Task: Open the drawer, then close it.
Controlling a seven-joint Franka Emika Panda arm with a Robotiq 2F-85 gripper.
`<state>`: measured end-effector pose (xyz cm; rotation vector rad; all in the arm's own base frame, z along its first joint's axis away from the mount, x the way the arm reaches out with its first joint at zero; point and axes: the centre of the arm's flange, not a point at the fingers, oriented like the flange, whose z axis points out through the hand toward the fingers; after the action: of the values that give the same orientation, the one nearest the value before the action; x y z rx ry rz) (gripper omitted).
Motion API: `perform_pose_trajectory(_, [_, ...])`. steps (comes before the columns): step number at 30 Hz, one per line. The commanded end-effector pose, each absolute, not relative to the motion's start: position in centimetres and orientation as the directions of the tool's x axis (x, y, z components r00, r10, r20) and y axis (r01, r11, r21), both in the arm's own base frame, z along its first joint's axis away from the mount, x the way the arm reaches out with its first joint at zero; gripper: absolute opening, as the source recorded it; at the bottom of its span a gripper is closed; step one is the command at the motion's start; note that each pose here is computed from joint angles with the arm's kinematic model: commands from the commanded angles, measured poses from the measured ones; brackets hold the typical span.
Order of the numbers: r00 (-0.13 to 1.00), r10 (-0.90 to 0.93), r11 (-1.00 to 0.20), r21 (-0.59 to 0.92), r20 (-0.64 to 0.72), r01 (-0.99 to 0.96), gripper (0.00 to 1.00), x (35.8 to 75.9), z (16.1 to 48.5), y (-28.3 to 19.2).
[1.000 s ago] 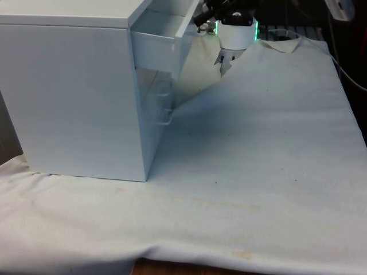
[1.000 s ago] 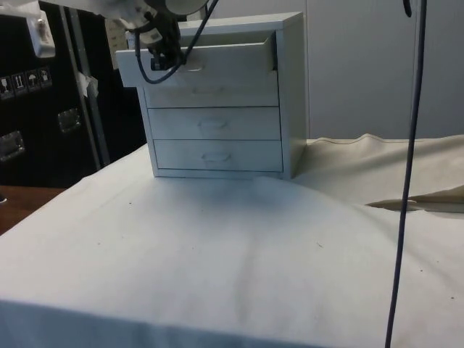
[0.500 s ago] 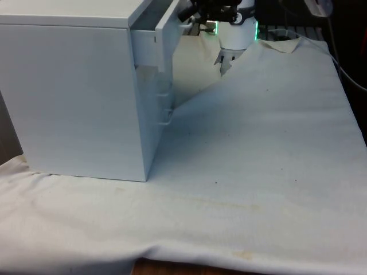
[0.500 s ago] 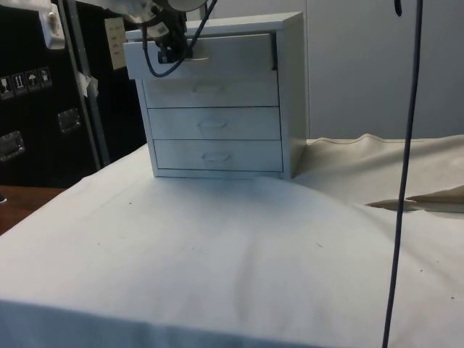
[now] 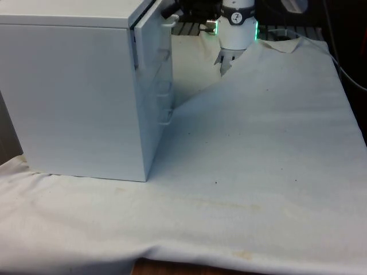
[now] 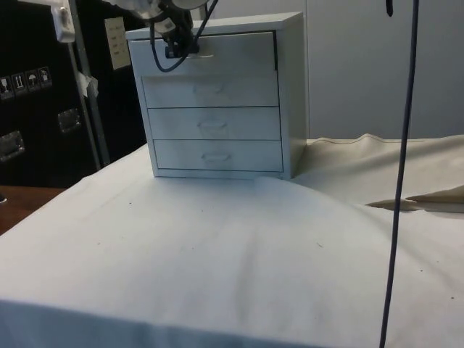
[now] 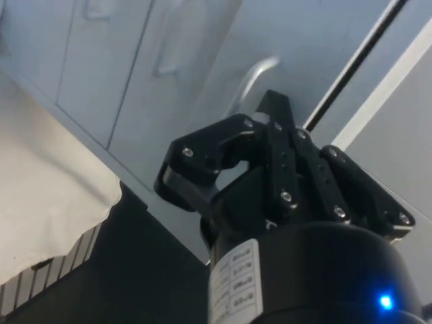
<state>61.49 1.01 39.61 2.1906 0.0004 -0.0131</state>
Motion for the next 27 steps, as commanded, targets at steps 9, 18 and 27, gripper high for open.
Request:
perform_pose_trajectory(9, [1.0,0.0,-0.584,0.812,-0.01,0.008,0.0,61.6,40.1,-0.1])
perform_pose_trajectory(18, [1.0,-0.008,-0.599,0.801,-0.008,0.001,0.0,61.7,39.8,-1.3])
perform_pose_trajectory(27, [1.0,-0.012,-0.604,0.797,-0.006,-0.003,0.0,61.7,39.8,-2.1])
